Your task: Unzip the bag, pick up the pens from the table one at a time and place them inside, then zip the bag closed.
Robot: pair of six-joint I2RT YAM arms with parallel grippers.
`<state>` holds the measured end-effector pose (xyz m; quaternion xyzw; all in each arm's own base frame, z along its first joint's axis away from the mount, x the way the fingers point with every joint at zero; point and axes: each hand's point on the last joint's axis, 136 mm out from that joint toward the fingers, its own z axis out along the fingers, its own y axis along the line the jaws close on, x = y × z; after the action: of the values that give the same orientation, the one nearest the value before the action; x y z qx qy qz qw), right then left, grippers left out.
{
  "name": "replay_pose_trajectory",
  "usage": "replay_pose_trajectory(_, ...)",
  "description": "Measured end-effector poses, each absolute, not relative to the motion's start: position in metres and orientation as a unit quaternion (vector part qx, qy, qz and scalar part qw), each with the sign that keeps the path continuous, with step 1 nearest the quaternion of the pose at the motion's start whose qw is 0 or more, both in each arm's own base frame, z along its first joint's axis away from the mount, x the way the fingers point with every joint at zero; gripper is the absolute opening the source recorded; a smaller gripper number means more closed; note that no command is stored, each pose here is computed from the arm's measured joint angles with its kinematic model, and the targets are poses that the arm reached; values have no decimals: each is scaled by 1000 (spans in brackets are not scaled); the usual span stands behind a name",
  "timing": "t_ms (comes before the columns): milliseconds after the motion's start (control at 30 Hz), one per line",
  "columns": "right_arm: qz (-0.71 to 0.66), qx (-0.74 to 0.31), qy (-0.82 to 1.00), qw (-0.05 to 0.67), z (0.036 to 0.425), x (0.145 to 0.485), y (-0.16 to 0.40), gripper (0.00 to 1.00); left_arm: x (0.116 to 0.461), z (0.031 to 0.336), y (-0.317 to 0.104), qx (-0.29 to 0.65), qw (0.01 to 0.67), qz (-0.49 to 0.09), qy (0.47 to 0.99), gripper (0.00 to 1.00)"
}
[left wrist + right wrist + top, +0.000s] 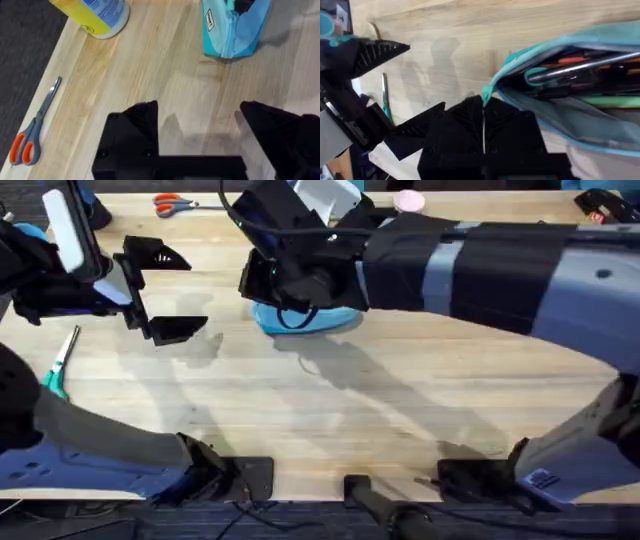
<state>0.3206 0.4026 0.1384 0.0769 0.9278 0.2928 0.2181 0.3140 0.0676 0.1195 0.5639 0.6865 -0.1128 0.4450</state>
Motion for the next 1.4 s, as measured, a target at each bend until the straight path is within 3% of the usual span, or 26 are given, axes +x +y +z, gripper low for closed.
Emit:
replay_pose_trajectory(533,292,77,928,217,138,320,402,30,316,127,63,555,465,-121,679,993)
replay_pose_trajectory(733,292,77,928,217,138,320,402,31,306,137,44,525,477,-178,682,993)
replay_pose_trajectory(900,291,77,928,217,138,320,402,30,307,141,36,525,485,-188,673,994)
replay_pose_trajectory(1400,291,77,928,217,138,320,402,30,311,120,-2,604,419,-195,650,994)
